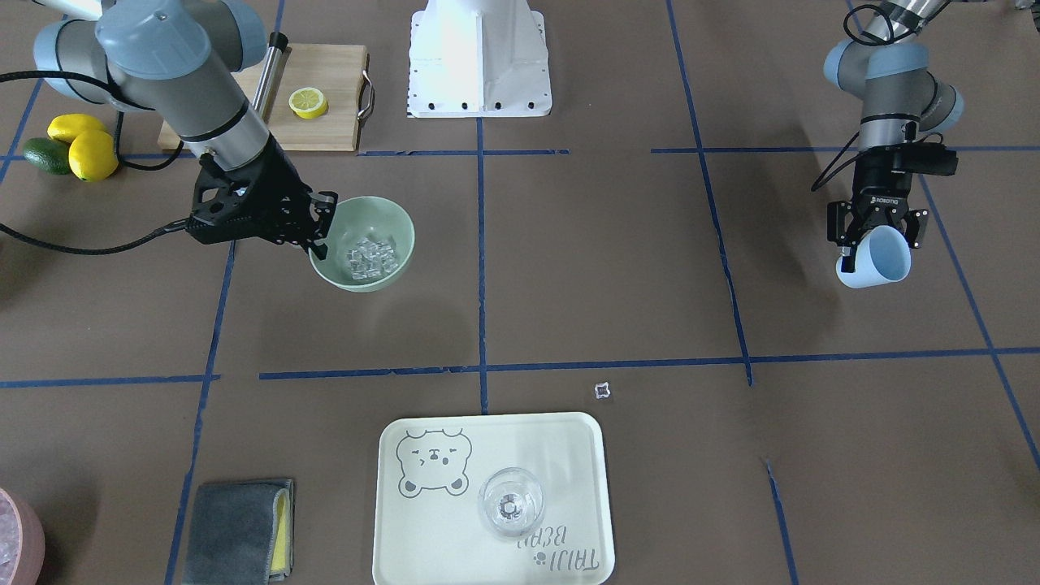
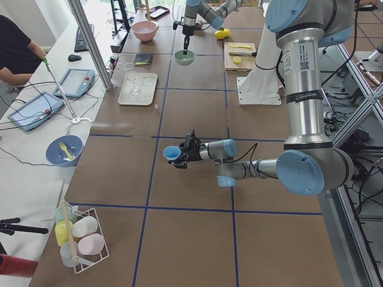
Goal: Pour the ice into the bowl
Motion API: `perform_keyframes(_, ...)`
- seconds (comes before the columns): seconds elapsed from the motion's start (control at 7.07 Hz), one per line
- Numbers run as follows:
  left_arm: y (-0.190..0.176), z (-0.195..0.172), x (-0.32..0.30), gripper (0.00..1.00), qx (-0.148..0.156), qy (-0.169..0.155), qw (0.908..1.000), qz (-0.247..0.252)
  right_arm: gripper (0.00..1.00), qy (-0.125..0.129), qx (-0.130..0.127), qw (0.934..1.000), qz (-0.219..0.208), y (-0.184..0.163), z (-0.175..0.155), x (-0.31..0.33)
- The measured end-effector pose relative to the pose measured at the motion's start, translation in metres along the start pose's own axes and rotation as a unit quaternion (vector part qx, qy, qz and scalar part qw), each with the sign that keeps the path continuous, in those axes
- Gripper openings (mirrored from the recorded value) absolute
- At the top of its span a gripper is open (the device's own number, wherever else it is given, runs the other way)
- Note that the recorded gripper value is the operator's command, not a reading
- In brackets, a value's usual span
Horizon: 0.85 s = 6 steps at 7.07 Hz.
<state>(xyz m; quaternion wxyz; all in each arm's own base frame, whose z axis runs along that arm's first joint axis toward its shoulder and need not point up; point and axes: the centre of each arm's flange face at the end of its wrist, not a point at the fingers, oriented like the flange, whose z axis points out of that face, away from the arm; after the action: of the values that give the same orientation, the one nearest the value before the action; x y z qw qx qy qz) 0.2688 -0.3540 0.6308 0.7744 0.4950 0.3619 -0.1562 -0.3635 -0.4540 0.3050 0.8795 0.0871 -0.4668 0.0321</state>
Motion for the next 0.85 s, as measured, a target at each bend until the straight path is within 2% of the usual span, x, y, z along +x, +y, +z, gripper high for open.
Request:
perform_keyframes(0.14,0.007,-0.001,0.002,0.08,0.0,-0.002,1.0,0.002,0.0,0.01,-0.001,0.9999,-0.009,-0.001,-0.003,0.023)
perform_keyframes(0.28,0.014,-0.003,0.004,0.44,-0.001,-0.002,1.0,0.005,0.0,0.02,-0.001,0.9997,-0.017,0.0,-0.006,0.044)
perform_keyframes(0.42,0.02,-0.003,0.003,0.99,-0.003,-0.003,0.9999,0.011,0.0,0.029,-0.001,0.9993,-0.023,0.001,-0.009,0.061)
perform_keyframes(0.85,0.037,-0.003,-0.005,1.0,-0.016,-0.01,0.9994,0.029,0.0,0.051,-0.001,0.9979,-0.039,0.003,-0.021,0.107)
